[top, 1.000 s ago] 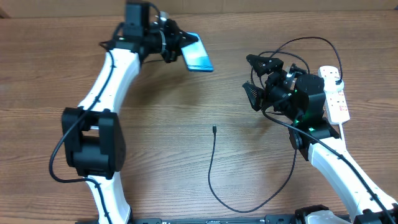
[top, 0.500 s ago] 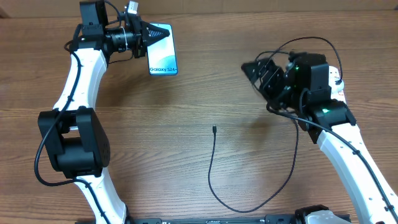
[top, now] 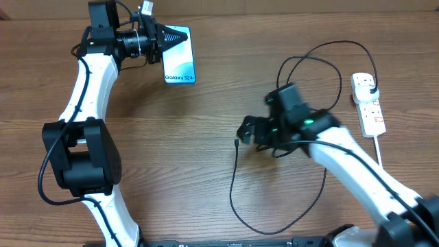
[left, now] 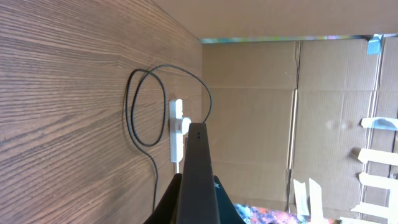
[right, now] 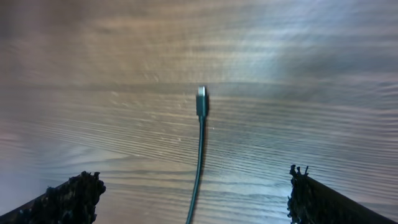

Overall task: Plug charger to phone and switch on socket
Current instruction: 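Lower the right gripper down onto the USB-C plug on the table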

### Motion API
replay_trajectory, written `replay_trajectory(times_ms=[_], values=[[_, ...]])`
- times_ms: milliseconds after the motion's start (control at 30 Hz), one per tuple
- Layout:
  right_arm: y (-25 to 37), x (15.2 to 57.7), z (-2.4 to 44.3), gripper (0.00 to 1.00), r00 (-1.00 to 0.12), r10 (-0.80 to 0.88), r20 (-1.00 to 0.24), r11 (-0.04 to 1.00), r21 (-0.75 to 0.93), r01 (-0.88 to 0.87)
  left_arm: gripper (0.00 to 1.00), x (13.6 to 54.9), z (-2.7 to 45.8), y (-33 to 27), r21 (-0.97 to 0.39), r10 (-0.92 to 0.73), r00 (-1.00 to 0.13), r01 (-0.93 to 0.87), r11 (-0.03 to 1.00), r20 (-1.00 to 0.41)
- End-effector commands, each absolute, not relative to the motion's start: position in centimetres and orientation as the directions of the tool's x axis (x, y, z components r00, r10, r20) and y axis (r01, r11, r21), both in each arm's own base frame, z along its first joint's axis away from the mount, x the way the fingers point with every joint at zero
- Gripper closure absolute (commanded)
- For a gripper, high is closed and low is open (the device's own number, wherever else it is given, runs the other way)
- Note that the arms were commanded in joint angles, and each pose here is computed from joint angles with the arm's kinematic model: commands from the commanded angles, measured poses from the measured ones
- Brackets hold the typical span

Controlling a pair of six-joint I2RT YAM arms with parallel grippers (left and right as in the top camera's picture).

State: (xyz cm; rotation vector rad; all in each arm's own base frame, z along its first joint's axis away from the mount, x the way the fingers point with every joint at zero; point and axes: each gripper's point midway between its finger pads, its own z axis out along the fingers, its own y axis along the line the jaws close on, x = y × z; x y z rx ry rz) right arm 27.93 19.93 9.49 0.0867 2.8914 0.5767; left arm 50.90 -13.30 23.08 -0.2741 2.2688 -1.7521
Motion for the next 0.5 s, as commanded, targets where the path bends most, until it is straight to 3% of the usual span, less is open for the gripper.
replay_trajectory(times_ms=[0, 467], values=[[20.6, 27.5, 6.5, 0.00, -0.982, 0.093, -0.162, 0.959, 0.280, 0.045, 0.96, 50.2, 26.4, -13.6, -0.966, -0.270, -0.947, 0.111, 0.235, -0.175], [21.3, 29.1, 2.8, 0.01, -0.993, 0.057, -0.101, 0.981, 0.188, 0.037, 0.96, 50.1, 26.4, -13.7, -0.966, -0.268, -0.948, 0.109, 0.235, -0.172]])
